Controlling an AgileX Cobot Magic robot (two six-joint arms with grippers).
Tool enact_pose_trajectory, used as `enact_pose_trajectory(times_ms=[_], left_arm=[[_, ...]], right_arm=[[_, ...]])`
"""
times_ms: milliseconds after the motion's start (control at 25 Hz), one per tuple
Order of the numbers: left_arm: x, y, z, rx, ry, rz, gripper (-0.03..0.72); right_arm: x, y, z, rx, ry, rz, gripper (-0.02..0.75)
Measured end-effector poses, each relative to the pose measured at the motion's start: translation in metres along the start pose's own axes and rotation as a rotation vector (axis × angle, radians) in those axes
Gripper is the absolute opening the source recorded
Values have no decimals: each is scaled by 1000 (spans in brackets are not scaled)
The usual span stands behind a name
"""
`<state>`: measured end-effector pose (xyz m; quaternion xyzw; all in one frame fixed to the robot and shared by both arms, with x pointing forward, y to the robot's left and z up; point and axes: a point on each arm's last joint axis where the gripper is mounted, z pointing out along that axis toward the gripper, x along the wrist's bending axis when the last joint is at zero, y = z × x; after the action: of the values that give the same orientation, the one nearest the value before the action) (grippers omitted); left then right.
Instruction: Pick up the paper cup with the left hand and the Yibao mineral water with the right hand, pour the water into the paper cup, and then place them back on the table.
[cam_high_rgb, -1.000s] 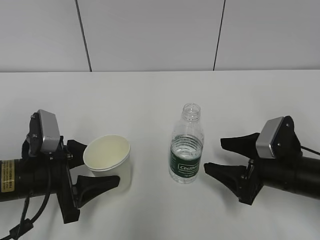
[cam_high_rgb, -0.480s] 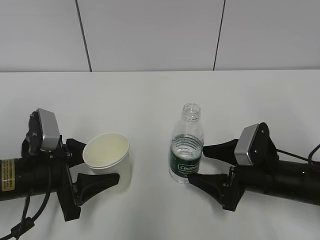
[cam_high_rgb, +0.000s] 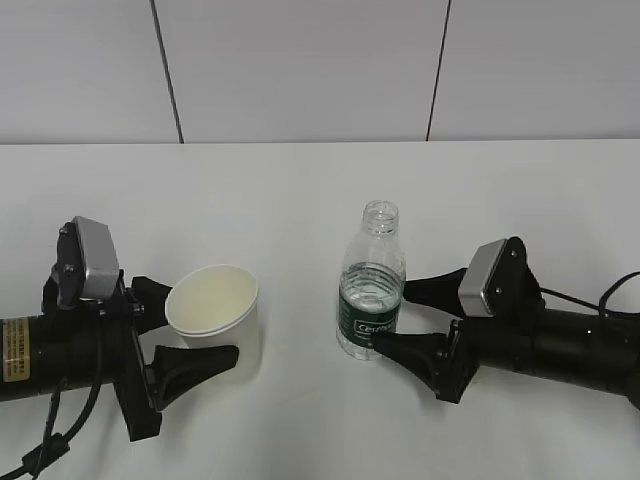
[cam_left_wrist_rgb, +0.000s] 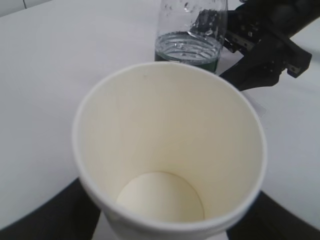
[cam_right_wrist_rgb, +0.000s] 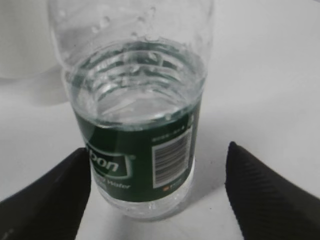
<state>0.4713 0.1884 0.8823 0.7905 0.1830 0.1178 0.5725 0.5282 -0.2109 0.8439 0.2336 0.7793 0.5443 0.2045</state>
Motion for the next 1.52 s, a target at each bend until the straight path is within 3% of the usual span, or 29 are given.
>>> enact_pose_trajectory(times_ms=[720, 1120, 1520], left_arm=[[2, 0, 0, -4, 19, -9, 484], [2, 0, 0, -4, 19, -9, 484], [2, 0, 0, -4, 19, -9, 484]], right_arm=[[7, -1, 22, -9, 50, -21, 613], [4, 1, 27, -16, -31, 24, 612], [5, 1, 28, -17, -14, 14, 594]])
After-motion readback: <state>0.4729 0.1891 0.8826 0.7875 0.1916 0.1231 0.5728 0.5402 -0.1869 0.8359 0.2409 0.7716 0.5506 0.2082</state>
